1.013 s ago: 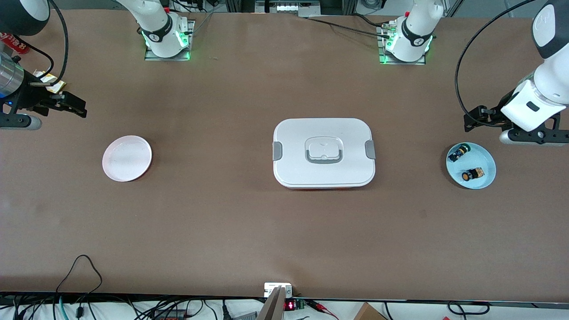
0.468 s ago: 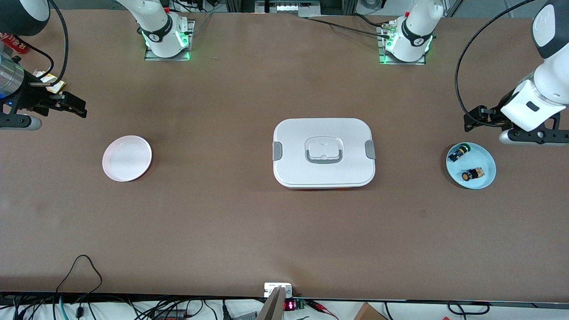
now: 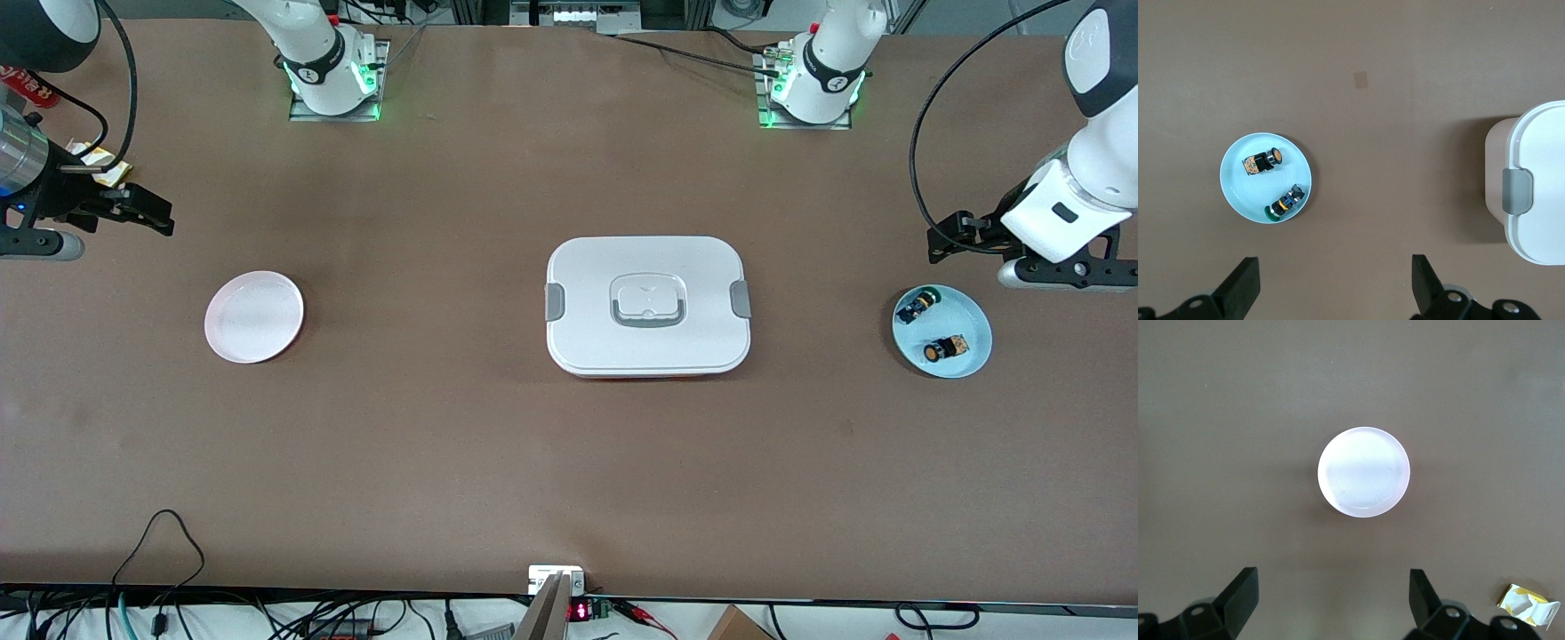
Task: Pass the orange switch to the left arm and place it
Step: 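Open the left gripper and raise it off the blue plate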
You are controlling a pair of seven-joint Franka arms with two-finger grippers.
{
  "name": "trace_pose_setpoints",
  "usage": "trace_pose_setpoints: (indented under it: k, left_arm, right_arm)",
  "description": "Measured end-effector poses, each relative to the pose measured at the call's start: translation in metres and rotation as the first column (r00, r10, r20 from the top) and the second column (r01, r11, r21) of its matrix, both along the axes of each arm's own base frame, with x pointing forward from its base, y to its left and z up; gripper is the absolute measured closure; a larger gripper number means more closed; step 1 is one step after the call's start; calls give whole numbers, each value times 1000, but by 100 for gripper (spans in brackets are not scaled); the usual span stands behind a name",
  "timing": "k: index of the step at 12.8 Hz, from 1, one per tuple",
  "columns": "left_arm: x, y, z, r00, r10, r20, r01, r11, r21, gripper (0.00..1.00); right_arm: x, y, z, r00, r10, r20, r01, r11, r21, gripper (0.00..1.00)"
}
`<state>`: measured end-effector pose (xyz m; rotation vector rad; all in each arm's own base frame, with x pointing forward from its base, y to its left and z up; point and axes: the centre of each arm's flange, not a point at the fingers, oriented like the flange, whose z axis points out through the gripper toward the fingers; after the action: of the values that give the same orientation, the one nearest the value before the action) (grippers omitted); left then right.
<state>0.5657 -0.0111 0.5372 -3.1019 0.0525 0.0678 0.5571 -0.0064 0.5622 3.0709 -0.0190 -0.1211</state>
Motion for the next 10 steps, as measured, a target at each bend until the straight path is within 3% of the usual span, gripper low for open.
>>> trace_pose_setpoints:
  k: [10]
  left_arm:
    - [0,-2,0,1000,-4,-1,4,1000,0,0]
  right_arm:
    - [0,0,0,1000,1,-1,-1,1000,0,0]
